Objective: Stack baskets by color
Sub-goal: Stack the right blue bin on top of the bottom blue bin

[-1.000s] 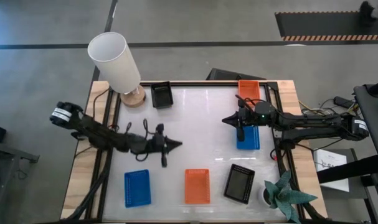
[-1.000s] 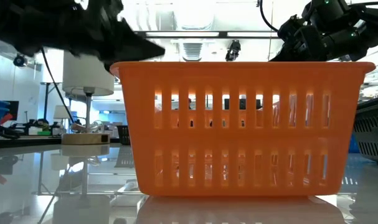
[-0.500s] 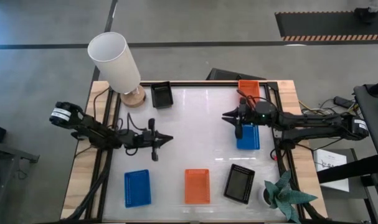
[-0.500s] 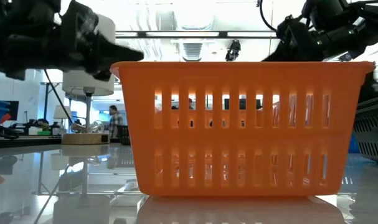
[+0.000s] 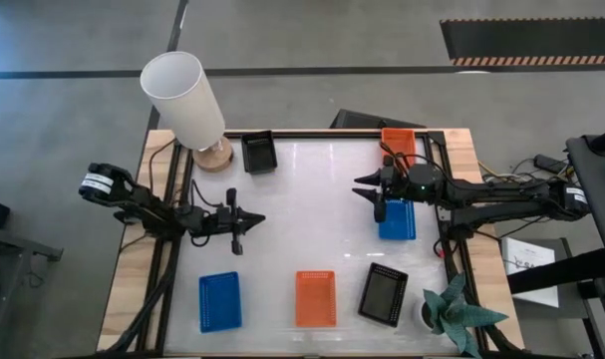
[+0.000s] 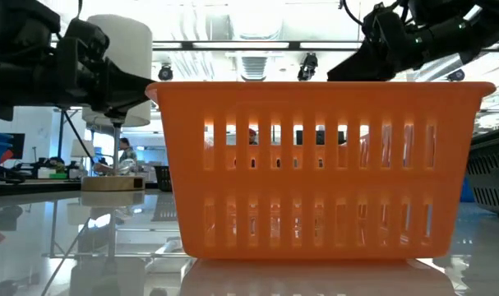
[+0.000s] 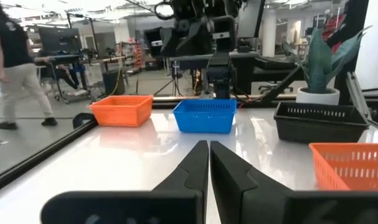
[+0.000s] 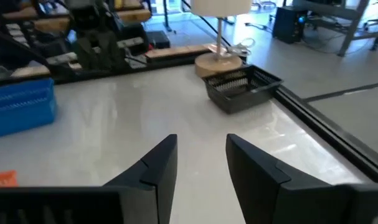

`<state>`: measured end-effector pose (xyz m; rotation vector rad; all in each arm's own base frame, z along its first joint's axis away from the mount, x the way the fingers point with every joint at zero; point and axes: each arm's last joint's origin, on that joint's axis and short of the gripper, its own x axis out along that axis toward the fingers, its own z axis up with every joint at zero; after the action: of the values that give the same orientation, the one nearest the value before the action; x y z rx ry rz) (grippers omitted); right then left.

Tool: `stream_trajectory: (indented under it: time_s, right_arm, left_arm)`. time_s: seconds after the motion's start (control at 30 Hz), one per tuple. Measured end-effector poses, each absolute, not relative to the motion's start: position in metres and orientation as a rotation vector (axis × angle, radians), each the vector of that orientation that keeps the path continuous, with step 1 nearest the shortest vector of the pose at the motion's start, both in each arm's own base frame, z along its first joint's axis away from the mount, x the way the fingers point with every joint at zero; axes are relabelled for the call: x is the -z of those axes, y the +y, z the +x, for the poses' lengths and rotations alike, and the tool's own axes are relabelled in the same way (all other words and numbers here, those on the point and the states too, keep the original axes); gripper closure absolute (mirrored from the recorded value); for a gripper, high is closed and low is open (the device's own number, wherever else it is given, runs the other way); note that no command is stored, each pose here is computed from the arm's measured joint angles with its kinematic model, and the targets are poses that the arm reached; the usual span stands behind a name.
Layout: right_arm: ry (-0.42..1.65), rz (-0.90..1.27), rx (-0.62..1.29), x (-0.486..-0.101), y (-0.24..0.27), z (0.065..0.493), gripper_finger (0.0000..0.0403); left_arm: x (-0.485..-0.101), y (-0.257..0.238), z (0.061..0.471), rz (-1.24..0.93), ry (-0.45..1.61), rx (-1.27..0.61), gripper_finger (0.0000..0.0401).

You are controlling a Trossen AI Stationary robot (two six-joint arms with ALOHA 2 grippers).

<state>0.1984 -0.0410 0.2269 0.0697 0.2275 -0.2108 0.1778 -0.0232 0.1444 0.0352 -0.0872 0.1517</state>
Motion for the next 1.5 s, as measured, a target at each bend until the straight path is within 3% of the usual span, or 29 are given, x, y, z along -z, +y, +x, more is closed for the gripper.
stream_trajectory:
  time_s: [0.23,0.73,1.03,1.23,1.5]
  right_arm:
    - [0.184,0.196,0.190,-0.237,-0.035,0.202,0.0273]
    - [0.229,0.224,0.269,-0.228,-0.023,0.225,0.0284]
    - [0.538,0.157,0.425,-0.256,-0.016,0.250,0.0250]
    - [0.758,0.273,0.507,-0.278,-0.001,0.254,0.0216]
    - [1.049,0.414,0.761,-0.273,0.008,0.251,0.0195]
  left_arm:
    - [-0.144,-0.022,0.172,0.029,-0.106,-0.152,0.0401]
    - [-0.155,-0.024,0.167,-0.011,-0.178,-0.119,0.0401]
    - [-0.156,-0.024,0.166,0.029,-0.185,-0.122,0.0401]
    - [-0.156,-0.024,0.166,0.037,-0.180,-0.122,0.0401]
    - [-0.156,-0.024,0.166,0.034,-0.179,-0.121,0.0401]
